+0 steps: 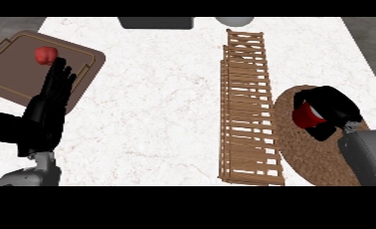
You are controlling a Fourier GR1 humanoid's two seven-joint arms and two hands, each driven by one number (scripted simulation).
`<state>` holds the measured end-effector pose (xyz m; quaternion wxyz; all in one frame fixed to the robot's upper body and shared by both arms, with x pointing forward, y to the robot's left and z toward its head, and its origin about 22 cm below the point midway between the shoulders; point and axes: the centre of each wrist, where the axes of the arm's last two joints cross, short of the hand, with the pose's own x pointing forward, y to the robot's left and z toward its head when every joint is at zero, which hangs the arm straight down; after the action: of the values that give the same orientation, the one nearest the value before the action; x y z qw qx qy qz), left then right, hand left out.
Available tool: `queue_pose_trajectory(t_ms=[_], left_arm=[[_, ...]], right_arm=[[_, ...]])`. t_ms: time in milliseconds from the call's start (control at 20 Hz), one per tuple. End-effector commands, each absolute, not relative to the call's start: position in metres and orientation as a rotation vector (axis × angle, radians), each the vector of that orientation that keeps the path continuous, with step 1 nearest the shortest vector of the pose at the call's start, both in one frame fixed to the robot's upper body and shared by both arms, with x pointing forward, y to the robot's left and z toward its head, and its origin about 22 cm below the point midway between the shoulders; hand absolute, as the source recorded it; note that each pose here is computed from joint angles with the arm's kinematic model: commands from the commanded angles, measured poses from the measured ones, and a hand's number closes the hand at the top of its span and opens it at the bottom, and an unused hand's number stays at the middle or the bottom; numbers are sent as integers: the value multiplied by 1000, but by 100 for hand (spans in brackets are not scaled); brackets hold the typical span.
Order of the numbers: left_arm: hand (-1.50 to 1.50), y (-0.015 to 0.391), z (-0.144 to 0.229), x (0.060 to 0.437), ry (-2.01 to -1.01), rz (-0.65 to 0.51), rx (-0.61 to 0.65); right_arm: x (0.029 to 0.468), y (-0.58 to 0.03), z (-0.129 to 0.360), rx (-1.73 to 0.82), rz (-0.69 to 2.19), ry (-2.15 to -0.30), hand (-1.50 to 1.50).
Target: Pick the can from the placemat and place it in the tiered shelf
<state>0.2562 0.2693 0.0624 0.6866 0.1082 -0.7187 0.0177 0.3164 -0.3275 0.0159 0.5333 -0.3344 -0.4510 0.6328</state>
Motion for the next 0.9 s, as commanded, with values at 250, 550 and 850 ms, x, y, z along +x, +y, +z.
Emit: queue_pose_trajectory(t_ms=[250, 550, 850], left_arm=[[0, 267, 65, 261, -1606, 42, 231], [0, 273, 47, 250, -1602, 51, 269], [0, 270, 58, 255, -1592, 63, 263]], right_arm=[[272, -292, 2, -58, 2267, -1540, 150], [262, -370, 45, 246, 2235, -1647, 150], [254, -377, 75, 420, 1826, -1822, 150]])
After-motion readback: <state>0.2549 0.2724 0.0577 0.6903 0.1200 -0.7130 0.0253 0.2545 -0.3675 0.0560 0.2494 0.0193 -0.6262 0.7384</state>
